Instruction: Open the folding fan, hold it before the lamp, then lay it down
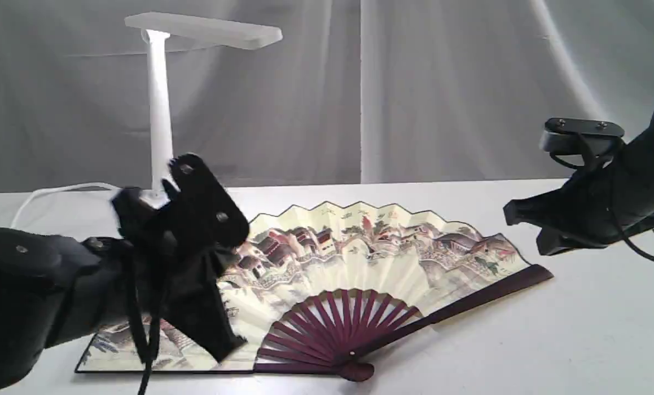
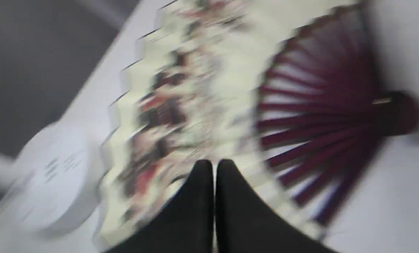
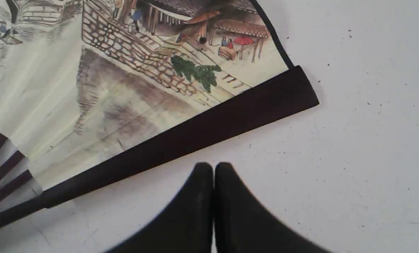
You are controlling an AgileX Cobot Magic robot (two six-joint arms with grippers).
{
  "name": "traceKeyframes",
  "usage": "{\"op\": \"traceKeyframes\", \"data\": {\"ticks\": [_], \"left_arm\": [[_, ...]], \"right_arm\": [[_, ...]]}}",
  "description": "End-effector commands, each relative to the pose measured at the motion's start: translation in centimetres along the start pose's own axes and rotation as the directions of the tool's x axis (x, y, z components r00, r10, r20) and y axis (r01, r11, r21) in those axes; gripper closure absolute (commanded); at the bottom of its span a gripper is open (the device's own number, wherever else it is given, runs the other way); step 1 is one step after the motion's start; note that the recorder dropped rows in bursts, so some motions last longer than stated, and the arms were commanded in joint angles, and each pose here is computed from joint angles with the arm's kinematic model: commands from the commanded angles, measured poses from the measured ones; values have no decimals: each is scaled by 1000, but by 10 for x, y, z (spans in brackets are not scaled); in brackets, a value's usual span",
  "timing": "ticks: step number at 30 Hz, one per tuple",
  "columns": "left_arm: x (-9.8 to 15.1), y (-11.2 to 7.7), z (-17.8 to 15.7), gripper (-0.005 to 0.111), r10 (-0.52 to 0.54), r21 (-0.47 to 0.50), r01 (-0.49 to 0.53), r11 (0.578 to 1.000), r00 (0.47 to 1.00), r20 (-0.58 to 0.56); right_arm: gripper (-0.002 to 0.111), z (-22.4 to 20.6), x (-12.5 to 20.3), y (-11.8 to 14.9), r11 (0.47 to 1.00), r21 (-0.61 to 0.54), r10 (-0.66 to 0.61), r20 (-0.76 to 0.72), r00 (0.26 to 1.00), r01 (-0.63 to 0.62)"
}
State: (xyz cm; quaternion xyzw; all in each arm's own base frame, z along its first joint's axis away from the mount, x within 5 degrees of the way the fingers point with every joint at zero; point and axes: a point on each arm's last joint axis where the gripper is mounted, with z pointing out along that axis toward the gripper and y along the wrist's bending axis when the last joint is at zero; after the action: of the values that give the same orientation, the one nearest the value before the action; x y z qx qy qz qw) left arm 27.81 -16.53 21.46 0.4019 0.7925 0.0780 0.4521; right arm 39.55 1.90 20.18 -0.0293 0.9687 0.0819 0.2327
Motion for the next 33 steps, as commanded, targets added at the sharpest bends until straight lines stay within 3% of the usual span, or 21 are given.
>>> {"op": "traceKeyframes", "data": {"ticks": [1,2,4,8,13,17,20,23,26,28,31,33], "left_arm": [[45,37,-1,107,-153,-410,-13,912,916,-370],[66,52,-5,107,-208,-534,-100,839,849,-486],[92,68,-12,107,-299,-648,-265,713,722,-624],[121,81,-5,107,-350,-639,-297,709,639,-685],[120,77,-1,107,-342,-635,-297,713,644,-684],[107,60,10,107,-400,-683,-106,722,742,-538],[97,43,21,107,-546,-695,191,693,769,-333],[88,25,34,107,-730,-600,522,606,664,-161],[76,6,45,107,-897,-413,804,429,433,-89],[64,-2,50,107,-932,-273,892,361,349,-93],[46,-9,54,107,-934,-114,933,342,323,-154],[36,-14,54,107,-902,-25,922,386,372,-219]], "right_arm": [[108,-2,0,2,1000,-8,-2,11,1000,2],[108,-2,0,3,1000,-15,7,13,1000,-7],[108,-2,0,3,1000,-19,13,14,1000,-13],[108,-2,1,3,1000,-23,12,5,1000,-12],[108,-2,1,3,1000,-22,13,7,1000,-12],[108,-2,0,3,1000,-22,13,9,1000,-12],[108,-2,0,3,1000,-22,13,9,1000,-12],[108,-2,0,3,1000,-21,13,11,1000,-12],[108,-2,0,3,1000,-21,13,13,1000,-12],[108,-2,0,3,1000,-21,13,13,1000,-12],[108,-2,0,3,1000,-21,13,13,1000,-12],[108,-2,0,3,1000,-23,16,13,1000,-16]]}}
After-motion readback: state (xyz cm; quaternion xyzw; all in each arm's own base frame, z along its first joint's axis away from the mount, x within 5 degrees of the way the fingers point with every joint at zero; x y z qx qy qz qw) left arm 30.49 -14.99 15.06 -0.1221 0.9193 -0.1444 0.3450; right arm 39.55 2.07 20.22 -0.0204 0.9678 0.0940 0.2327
